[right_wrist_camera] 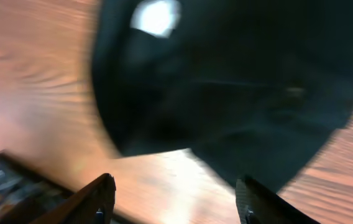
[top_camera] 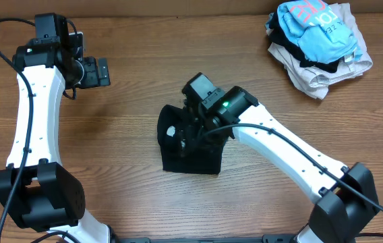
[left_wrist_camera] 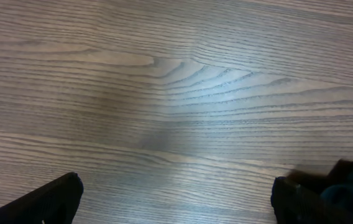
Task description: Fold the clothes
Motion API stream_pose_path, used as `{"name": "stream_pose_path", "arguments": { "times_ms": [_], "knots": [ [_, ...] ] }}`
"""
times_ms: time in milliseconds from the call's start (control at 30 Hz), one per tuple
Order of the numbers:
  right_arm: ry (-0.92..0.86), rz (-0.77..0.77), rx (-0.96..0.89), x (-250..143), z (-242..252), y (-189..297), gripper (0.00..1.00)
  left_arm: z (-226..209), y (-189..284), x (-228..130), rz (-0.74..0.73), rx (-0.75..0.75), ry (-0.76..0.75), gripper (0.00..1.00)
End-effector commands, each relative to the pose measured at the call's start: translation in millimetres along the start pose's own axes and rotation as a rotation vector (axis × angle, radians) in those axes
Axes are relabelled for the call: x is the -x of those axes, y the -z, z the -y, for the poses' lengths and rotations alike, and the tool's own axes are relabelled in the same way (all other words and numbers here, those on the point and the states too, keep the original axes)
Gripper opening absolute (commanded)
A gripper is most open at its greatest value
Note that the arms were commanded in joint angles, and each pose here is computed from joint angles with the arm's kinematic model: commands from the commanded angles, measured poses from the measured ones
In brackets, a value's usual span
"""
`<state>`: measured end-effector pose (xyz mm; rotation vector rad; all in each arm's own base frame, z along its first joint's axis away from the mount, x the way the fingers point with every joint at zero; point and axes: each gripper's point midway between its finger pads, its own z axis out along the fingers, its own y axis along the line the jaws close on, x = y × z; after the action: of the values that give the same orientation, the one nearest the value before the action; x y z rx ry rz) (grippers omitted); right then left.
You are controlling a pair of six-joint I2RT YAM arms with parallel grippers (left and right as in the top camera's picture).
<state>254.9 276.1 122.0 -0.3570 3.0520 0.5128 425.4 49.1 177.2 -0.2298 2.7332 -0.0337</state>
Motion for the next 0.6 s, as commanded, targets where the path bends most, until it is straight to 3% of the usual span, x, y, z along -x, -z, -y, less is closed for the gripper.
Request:
{"name": "stream_pose_path", "arguments": {
  "times_ms": [0, 267, 567],
  "knots": [
    [0.024, -0.031, -0.109, -11.8, 30.3, -25.3, 0.66, 0.1, -2.7, 1.8, -0.003, -0.009, -0.02, 1.0],
    [-0.001, -0.079, -0.177, -41.3, 71.6, -70.0, 0.66, 0.3, -2.7, 0.9, -0.007, -0.009, -0.02, 1.0],
    [-0.078, -0.035, -0.204, -35.1, 114.1, -102.2, 0.69, 0.3, -2.7, 0.8, -0.007, -0.009, -0.019, 1.0]
  ]
}}
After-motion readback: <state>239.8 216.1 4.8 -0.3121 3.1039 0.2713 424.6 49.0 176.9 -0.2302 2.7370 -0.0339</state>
